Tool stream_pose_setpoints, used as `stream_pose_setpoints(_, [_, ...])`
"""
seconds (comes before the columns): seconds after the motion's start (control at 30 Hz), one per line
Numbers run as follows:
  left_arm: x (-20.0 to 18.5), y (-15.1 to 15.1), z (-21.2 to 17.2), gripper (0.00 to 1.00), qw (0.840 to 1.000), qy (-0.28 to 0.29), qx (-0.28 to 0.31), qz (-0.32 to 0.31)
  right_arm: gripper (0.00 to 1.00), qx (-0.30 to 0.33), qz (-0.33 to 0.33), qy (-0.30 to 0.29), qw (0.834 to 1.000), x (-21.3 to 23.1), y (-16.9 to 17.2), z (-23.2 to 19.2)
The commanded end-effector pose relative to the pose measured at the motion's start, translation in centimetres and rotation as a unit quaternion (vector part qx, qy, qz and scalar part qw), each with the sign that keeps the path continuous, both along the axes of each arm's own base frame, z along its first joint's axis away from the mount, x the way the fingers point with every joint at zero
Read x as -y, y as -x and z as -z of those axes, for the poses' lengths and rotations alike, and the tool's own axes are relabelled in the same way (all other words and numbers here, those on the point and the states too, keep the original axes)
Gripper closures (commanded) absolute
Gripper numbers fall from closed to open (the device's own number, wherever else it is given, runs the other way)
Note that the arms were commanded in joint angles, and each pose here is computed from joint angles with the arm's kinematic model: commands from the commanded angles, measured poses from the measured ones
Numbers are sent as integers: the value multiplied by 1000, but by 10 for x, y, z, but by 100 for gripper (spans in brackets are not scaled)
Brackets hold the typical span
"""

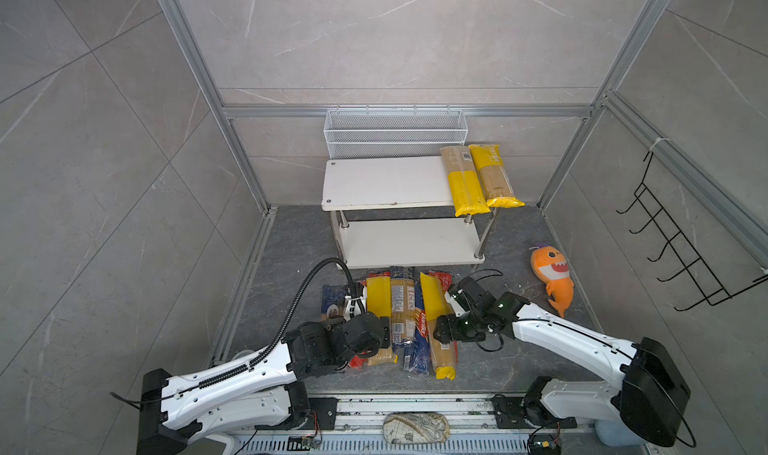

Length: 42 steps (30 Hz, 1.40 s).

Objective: Place and organize the pasta boxes and bags onto the shelf
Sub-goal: 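Lower the right gripper to the yellow-banded bag nearest it and grasp it, then lift the third yellow-banded bag with the right gripper toward the top shelf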

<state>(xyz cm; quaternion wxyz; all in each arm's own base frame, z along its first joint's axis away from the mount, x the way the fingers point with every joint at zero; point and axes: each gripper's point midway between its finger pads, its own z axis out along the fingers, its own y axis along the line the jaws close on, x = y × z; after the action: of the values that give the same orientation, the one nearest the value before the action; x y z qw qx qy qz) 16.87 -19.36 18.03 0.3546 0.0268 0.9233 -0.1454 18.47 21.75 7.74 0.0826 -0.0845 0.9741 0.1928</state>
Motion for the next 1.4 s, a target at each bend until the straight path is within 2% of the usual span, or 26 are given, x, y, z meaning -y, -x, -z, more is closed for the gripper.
stream_pose_setpoints(0.0, [-8,-5,-11,0,1000,-2,19,-25,17,-4,-3,-23,1000,-16,-5,9])
stream_pose_setpoints(0.37, [-6,-12,-28,0,999,-25,45,-14,20,-34,7,22,999,-4,2,44])
stream_pose_setpoints(0.47, [-7,-13,-30,0,998,-26,48,-13,27,-36,7,35,999,1,4,46])
stream_pose_setpoints(0.57, [-6,-15,-32,0,998,-28,53,-15,45,-39,7,52,998,7,6,48])
stream_pose_setpoints(0.67, [-3,-19,-35,0,998,-30,59,-13,68,-46,1,64,997,11,8,49])
stream_pose_setpoints(0.87, [4,-26,-44,0,998,-34,61,-6,99,-46,-13,30,998,4,15,25])
stream_pose_setpoints(1.2, [-6,-34,-78,0,997,5,80,-21,100,-16,-37,-67,997,-12,25,-76])
stream_pose_setpoints(1.37, [-13,-33,-95,0,996,4,82,-22,100,9,-55,-112,992,-14,33,-132])
